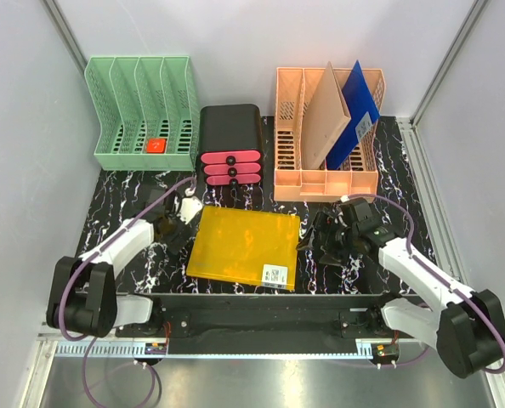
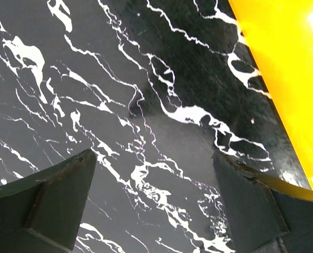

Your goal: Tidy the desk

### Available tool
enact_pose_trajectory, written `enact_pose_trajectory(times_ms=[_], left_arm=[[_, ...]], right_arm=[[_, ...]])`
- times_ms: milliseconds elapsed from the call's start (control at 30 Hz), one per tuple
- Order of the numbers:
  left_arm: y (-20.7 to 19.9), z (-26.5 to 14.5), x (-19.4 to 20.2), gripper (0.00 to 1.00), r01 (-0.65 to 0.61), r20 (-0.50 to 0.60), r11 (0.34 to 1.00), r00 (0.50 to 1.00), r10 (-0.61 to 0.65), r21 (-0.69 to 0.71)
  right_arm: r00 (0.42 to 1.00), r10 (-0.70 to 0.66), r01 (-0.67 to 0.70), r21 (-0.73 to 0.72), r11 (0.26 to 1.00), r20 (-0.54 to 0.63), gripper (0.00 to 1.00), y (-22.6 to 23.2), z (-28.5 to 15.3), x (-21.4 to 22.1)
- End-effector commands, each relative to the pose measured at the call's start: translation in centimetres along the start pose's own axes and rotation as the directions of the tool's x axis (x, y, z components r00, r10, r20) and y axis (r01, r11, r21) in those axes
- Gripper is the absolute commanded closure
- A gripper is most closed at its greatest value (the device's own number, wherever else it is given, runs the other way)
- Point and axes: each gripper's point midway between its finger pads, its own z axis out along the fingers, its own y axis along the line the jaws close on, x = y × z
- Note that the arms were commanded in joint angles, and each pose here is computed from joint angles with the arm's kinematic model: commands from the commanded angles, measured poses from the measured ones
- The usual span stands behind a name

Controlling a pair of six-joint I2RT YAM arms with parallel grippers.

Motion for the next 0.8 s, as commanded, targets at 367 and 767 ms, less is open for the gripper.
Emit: enact_pose_trajectory(times_ms=[367, 767], left_arm=[[-0.4, 1.5, -1.4, 0.01, -0.042, 0.032, 0.999, 0.999, 0.042, -0.004], [-1.4, 3.1, -1.1, 0.01, -0.069, -0.022, 0.998, 0.997, 0.069, 0.003]], right_arm=[[1.000, 0.019, -0.018, -0.081, 0.997, 0.009, 0.00, 1.6, 5.3, -1.0], [0.999, 0.023, -0.025, -0.041, 0.999, -0.047, 0.00, 0.8, 8.7, -0.7]])
